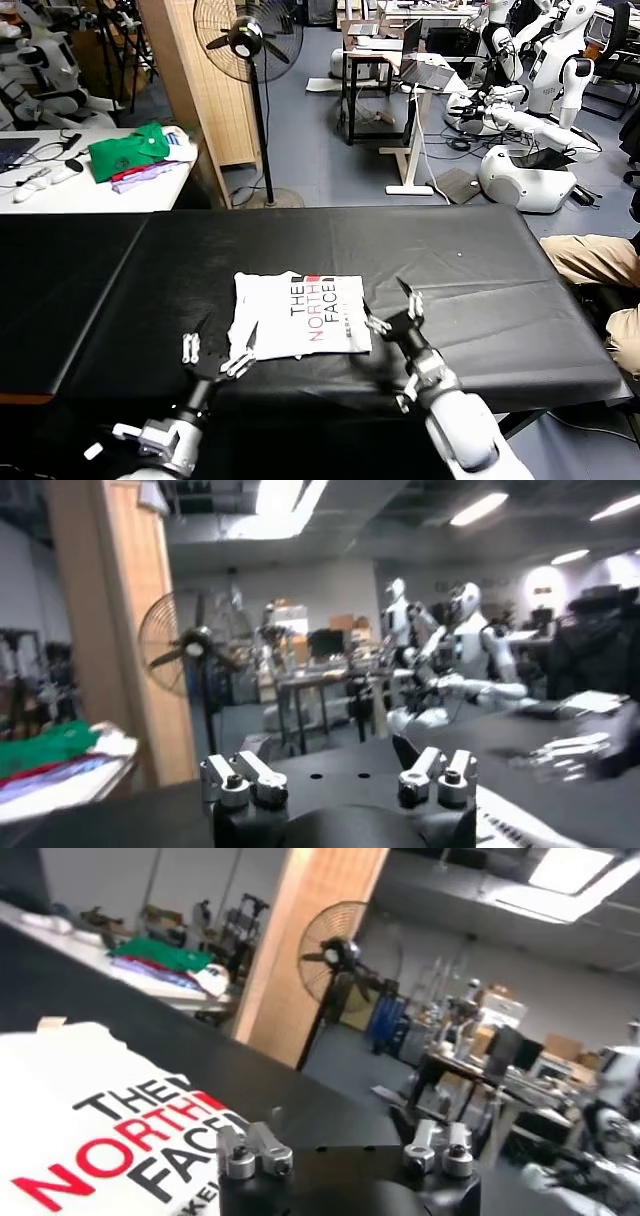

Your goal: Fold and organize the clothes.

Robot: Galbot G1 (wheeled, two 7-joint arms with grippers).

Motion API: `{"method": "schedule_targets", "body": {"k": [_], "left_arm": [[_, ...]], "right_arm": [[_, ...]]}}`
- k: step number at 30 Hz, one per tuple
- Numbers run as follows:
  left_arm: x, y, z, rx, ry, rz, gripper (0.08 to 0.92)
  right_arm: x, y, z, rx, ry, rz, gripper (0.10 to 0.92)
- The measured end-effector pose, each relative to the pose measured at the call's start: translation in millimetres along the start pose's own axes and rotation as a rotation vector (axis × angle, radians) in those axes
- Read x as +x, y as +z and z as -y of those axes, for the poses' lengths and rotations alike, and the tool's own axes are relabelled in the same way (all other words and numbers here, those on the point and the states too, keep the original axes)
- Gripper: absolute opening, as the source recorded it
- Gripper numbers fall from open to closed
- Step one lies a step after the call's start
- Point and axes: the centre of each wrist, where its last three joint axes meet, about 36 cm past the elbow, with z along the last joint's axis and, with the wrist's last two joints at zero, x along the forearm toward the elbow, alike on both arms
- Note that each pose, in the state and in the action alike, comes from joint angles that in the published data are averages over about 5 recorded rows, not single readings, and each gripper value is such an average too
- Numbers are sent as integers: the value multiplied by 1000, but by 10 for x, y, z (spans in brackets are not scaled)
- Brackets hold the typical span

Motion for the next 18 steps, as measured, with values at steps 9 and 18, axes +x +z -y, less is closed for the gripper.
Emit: {"method": "schedule_targets", "body": {"k": [9, 18], "left_arm": [[390, 37, -96, 35, -34, -106, 798], [788, 111, -171, 107, -100, -221, 798]], "right_arm": [[840, -104, -185, -179, 93, -113, 798], [1275, -224, -326, -232, 176, -161, 798]]}}
